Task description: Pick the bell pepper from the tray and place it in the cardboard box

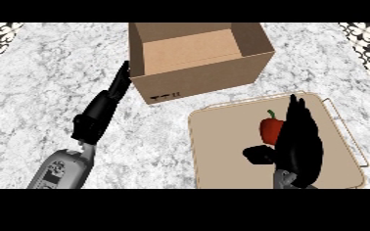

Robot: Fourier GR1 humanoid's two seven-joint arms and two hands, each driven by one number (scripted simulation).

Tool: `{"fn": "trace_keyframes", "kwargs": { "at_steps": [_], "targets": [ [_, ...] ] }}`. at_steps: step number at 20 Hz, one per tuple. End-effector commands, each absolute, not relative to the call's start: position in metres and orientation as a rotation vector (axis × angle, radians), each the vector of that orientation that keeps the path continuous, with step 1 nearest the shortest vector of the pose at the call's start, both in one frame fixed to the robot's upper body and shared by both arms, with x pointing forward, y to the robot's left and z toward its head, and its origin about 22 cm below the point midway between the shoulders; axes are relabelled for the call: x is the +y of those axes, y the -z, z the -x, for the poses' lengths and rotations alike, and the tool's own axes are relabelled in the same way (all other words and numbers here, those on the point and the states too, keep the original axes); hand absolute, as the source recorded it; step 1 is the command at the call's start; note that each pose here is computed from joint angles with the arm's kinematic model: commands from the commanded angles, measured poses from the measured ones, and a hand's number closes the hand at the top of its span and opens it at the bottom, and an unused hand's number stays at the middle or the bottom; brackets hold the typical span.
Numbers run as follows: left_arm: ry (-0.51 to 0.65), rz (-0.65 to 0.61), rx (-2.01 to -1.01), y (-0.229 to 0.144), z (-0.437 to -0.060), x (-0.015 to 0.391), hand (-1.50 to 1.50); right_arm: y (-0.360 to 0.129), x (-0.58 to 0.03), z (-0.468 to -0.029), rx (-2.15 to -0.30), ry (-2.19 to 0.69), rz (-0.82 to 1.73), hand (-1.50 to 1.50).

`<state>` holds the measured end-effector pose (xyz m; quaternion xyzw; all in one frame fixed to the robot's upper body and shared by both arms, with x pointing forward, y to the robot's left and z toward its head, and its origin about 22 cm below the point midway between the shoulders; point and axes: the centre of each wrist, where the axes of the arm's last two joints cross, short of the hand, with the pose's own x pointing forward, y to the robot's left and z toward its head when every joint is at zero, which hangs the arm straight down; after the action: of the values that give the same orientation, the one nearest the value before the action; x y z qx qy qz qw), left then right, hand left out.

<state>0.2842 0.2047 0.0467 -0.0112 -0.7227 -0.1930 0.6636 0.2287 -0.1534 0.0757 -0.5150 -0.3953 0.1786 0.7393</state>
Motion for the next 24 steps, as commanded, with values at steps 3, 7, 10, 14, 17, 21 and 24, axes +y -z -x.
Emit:
{"fn": "trace_keyframes", "kwargs": {
  "at_steps": [3, 7, 10, 14, 17, 21, 24],
  "targets": [
    [0.471, 0.032, -1.603, -0.06, -0.279, 0.215, 0.0, -0.078, -0.163, -0.236, -0.758, -0.338, 1.116, -1.5],
    [0.464, 0.025, -1.613, -0.053, -0.282, 0.215, 0.0, -0.055, -0.163, -0.249, -0.717, -0.338, 1.128, -1.5],
    [0.469, 0.053, -1.594, -0.039, -0.288, 0.177, 0.0, -0.057, -0.169, -0.246, -0.728, -0.334, 1.138, -1.5],
    [0.438, 0.038, -1.604, -0.024, -0.294, 0.202, 0.0, -0.047, -0.174, -0.246, -0.684, -0.37, 1.151, -1.5],
    [0.438, 0.032, -1.6, -0.039, -0.296, 0.222, 0.0, -0.034, -0.169, -0.248, -0.709, -0.347, 1.112, 1.5],
    [0.46, 0.03, -1.597, -0.024, -0.287, 0.196, 0.0, -0.037, -0.178, -0.259, -0.71, -0.408, 1.156, 1.5],
    [0.463, 0.022, -1.592, -0.034, -0.274, 0.205, 0.0, -0.03, -0.141, -0.244, -0.842, -0.578, 1.128, 1.5]
  ]
}}
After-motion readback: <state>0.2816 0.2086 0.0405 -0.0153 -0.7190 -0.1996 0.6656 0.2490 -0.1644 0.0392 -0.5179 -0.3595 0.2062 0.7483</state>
